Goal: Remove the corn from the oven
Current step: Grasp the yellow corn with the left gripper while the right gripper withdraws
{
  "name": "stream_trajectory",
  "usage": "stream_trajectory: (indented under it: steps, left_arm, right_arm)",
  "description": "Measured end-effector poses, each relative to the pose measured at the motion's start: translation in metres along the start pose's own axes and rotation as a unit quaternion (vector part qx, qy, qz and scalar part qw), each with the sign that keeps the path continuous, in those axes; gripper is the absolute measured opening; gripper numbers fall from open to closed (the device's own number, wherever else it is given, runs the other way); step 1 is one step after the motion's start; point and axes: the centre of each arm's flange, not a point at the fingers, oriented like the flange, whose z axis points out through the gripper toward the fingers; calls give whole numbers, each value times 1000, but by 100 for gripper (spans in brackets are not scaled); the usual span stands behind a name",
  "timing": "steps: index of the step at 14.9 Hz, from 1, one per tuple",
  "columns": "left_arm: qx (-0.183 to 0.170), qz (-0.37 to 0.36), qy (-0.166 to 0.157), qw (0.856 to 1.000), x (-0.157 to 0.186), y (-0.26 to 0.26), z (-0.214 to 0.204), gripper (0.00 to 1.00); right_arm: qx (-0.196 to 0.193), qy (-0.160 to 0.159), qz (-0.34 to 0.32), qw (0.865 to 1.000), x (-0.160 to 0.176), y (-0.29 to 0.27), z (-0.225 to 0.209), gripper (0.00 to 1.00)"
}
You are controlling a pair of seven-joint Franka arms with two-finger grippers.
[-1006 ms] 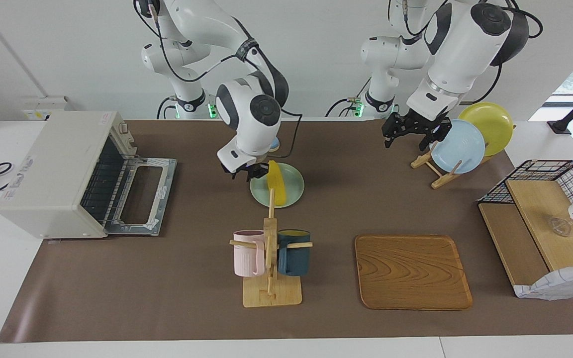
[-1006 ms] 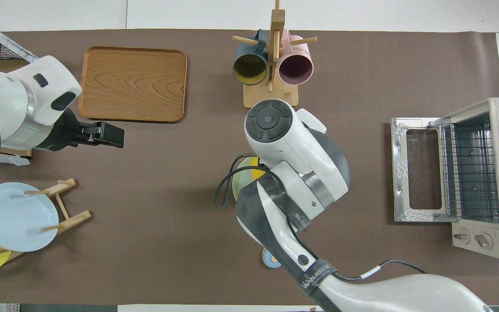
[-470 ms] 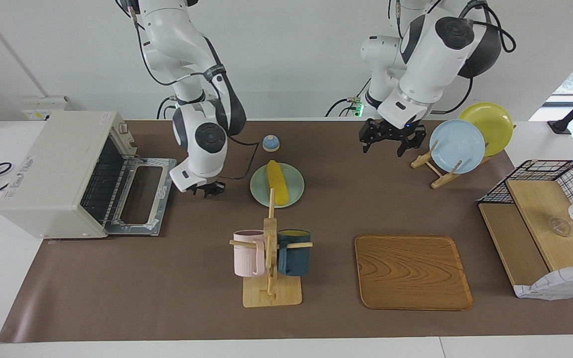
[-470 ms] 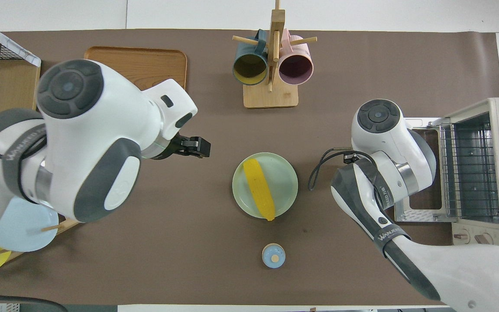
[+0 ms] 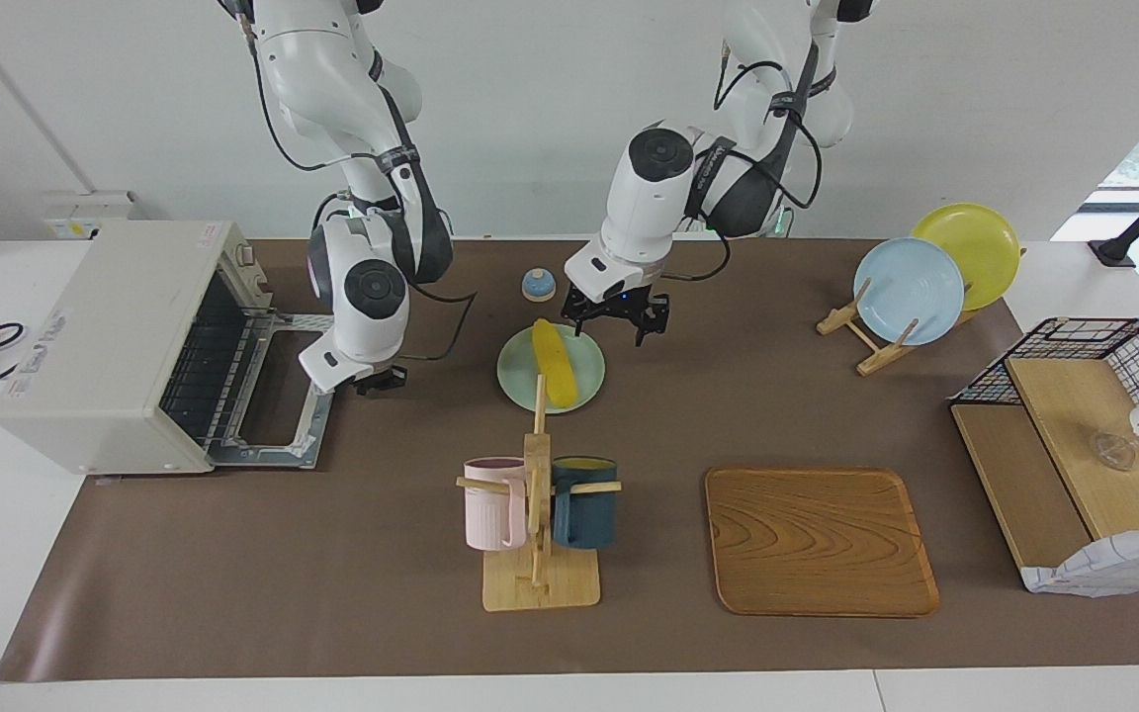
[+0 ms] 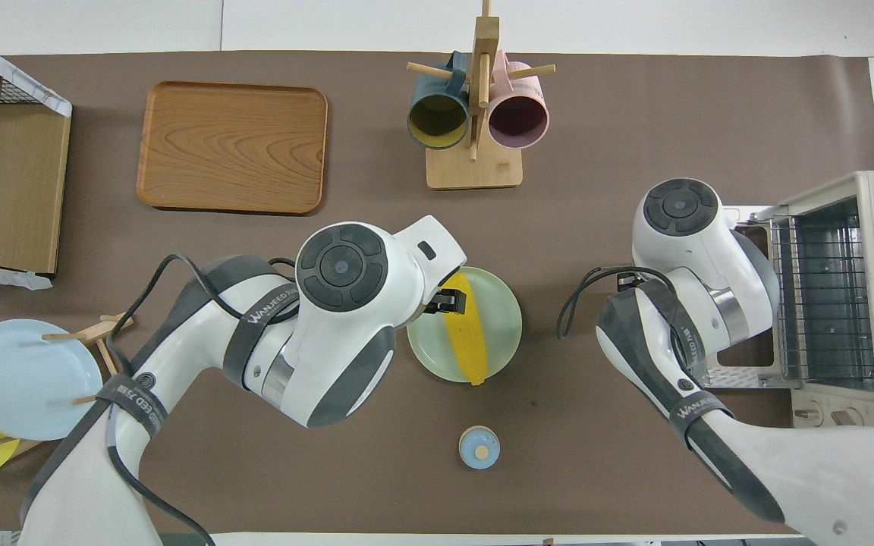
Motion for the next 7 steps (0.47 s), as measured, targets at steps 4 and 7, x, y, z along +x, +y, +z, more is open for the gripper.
stream_trajectory:
  steps: [4,7]
  left_arm:
    - [-2,-12,2,1000,-10,31,54,100]
    - [-1,-12,1,1000,-10,37,87,100]
  right_arm:
    - [3,-6,-22,1000,1,13,9,1]
    - [7,-10,-21,1000,5,32,15,1]
